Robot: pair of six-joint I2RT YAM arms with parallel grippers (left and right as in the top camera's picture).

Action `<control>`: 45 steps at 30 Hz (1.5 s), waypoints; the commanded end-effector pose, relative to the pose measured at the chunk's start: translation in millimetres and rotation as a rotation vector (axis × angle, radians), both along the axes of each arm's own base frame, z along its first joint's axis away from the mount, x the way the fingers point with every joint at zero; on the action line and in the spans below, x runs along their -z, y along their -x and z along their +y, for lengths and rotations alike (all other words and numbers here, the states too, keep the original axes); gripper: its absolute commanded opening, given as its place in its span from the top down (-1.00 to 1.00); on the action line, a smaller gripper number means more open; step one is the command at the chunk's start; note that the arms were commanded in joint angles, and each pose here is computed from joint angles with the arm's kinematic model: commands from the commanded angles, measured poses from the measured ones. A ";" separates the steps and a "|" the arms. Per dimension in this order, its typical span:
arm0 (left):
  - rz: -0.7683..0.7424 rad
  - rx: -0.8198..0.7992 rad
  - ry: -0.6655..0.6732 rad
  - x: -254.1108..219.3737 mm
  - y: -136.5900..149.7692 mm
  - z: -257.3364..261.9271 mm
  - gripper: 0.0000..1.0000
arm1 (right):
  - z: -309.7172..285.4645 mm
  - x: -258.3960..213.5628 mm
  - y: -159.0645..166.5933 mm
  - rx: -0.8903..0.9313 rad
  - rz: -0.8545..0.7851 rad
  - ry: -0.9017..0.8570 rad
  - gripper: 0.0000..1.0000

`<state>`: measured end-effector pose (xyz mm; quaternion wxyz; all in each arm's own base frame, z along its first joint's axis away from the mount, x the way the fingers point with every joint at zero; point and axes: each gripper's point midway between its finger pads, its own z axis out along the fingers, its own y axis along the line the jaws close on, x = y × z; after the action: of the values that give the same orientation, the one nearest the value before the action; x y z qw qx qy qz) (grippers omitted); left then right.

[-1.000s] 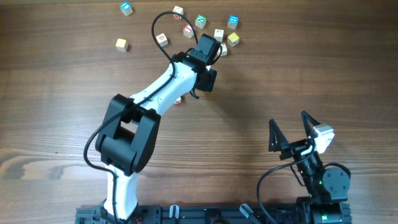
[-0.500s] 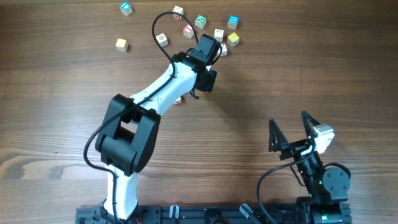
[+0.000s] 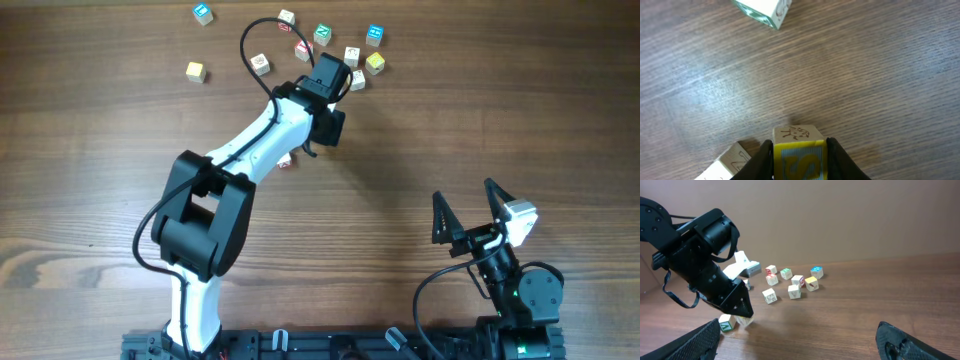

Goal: Form a circle

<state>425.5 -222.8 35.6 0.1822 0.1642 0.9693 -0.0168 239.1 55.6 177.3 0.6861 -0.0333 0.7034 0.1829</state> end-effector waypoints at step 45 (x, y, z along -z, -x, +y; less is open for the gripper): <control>0.089 0.050 0.039 26.6 13.1 9.4 0.30 | -0.2 -2.5 0.3 0.004 -0.014 0.005 -0.99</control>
<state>417.6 -215.1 20.8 0.1560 0.1760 0.9708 -0.0472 239.1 55.6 177.3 0.6861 -0.0333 0.7034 0.1829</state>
